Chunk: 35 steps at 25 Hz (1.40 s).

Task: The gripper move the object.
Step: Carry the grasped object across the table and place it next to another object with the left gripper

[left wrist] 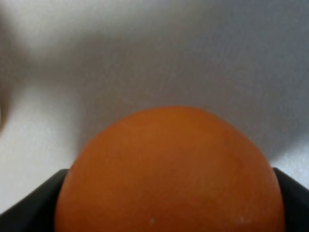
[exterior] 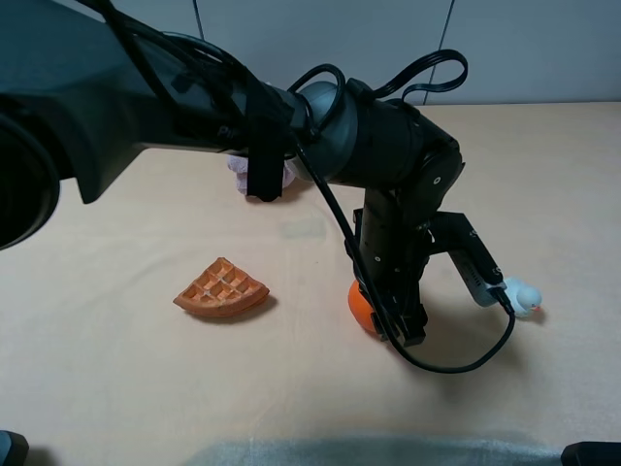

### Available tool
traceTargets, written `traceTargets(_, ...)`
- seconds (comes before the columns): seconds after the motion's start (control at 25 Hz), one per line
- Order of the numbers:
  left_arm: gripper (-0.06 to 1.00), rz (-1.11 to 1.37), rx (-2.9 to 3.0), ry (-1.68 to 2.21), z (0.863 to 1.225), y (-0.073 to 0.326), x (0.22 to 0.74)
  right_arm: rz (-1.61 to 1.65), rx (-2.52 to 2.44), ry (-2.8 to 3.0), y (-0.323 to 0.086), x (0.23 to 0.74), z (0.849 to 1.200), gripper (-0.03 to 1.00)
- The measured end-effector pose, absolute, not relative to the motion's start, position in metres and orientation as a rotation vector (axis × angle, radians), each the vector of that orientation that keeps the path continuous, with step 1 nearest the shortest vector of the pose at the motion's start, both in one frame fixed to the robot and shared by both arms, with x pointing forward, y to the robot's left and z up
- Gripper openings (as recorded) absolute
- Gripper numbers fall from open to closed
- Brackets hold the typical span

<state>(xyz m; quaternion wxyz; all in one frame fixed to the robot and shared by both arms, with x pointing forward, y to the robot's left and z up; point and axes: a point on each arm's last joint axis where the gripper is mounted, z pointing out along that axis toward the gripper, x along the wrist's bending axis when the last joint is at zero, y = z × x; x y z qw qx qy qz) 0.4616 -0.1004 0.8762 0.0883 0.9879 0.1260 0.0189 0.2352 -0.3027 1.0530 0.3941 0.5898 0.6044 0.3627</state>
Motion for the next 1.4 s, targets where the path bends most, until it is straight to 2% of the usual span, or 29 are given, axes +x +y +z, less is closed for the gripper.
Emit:
traceTargets(0.52, 0.74, 0.067, 2.924, 0.373, 0.8765, -0.1017, 0.4624, 0.920, 1.496, 1.533, -0.3027, 0.2352, 1.0530, 0.69)
traceTargets(0.88, 0.92, 0.068, 2.921, 0.373, 0.8765, -0.1020, 0.4626, 0.920, 1.496, 1.533, -0.3027, 0.2352, 1.0530, 0.69)
traceTargets(1.4, 0.94, 0.069, 2.918, 0.374, 0.8766, -0.1022, 0.4627, 0.920, 1.496, 1.533, -0.3027, 0.2352, 1.0530, 0.69)
